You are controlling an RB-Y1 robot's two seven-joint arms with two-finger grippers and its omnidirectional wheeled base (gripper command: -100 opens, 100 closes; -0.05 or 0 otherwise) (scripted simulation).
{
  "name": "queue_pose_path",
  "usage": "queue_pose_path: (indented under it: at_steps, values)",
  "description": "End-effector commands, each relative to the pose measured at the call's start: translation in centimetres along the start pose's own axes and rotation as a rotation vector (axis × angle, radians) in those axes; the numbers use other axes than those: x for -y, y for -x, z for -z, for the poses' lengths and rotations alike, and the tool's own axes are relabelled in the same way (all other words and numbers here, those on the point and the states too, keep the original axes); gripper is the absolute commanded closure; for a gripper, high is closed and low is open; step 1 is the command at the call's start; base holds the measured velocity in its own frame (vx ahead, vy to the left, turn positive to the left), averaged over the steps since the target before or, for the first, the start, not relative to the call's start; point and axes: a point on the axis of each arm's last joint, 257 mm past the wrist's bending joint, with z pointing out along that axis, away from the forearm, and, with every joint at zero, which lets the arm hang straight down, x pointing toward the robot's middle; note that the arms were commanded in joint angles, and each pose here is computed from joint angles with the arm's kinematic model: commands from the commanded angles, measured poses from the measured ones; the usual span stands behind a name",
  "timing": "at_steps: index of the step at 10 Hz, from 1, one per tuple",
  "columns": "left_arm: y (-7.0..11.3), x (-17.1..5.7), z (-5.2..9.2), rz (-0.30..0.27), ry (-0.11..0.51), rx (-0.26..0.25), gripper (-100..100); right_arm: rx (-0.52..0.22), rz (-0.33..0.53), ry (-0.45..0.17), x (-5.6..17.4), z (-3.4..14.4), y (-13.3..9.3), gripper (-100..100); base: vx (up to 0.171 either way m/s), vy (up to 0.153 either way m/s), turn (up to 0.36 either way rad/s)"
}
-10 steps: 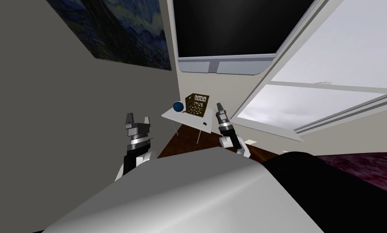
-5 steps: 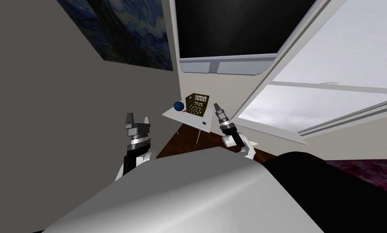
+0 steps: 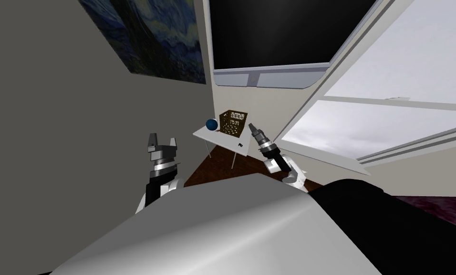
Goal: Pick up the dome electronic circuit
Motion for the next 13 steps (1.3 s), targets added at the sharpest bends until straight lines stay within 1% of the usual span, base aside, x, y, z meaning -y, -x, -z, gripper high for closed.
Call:
queue_pose_path:
  at_steps: [1, 2, 3, 4, 5, 6, 7, 8, 9, 10, 11, 12, 13]
  values:
    - [0.0, 0.0, 0.0, 0.000, 0.000, 0.000, 0, -0.045, 0.084, -0.004, 0.1, -0.1, -0.6, -100, -0.035, -0.027, 0.123]
    - [0.0, 0.0, 0.0, 0.000, 0.000, 0.000, 0, -0.059, 0.106, 0.005, 0.0, -0.1, -0.8, -100, -0.029, -0.031, 0.055]
    - [0.0, 0.0, 0.0, 0.000, 0.000, 0.000, 0, -0.095, 0.167, 0.000, 0.3, -0.1, -1.4, -100, -0.030, -0.032, 0.084]
    - [0.0, 0.0, 0.0, 0.000, 0.000, 0.000, 0, -0.111, 0.195, 0.011, 0.1, -0.1, -1.6, -100, -0.022, -0.029, 0.070]
    - [0.0, 0.0, 0.0, 0.000, 0.000, 0.000, 0, -0.147, 0.253, 0.005, 0.4, 0.0, -2.3, -100, -0.023, -0.031, 0.146]
    - [0.0, 0.0, 0.0, 0.000, 0.000, 0.000, 0, -0.166, 0.285, 0.019, 0.3, 0.0, -2.5, -100, -0.019, -0.026, 0.059]
    - [0.0, 0.0, 0.0, 0.000, 0.000, 0.000, 0, -0.202, 0.341, 0.013, 0.7, 0.2, -3.2, -100, -0.021, -0.025, 0.108]
    - [0.0, 0.0, 0.0, 0.000, 0.000, 0.000, 0, -0.218, 0.371, 0.026, 0.6, 0.2, -3.4, -100, -0.017, -0.022, 0.070]
    - [0.0, 0.0, 0.0, 0.000, 0.000, 0.000, 0, -0.223, 0.376, 0.030, 0.6, 0.2, -3.5, -100, -0.006, -0.007, -0.003]
    - [0.0, 0.0, 0.0, 0.000, 0.000, 0.000, 0, -0.267, 0.449, 0.031, 1.0, 0.5, -4.4, -100, -0.009, -0.009, 0.128]
    - [0.0, 0.0, 0.0, 0.000, 0.000, 0.000, 0, -0.283, 0.468, 0.043, 0.9, 0.5, -4.6, -100, -0.009, -0.016, 0.081]
    - [0.0, 0.0, 0.0, 0.000, 0.000, 0.000, 0, -0.324, 0.529, 0.042, 1.4, 0.9, -5.5, -100, -0.009, -0.018, 0.149]
    - [0.0, 0.0, 0.0, 0.000, 0.000, 0.000, 0, -0.342, 0.556, 0.057, 1.4, 0.9, -5.7, -100, -0.007, -0.019, 0.068]
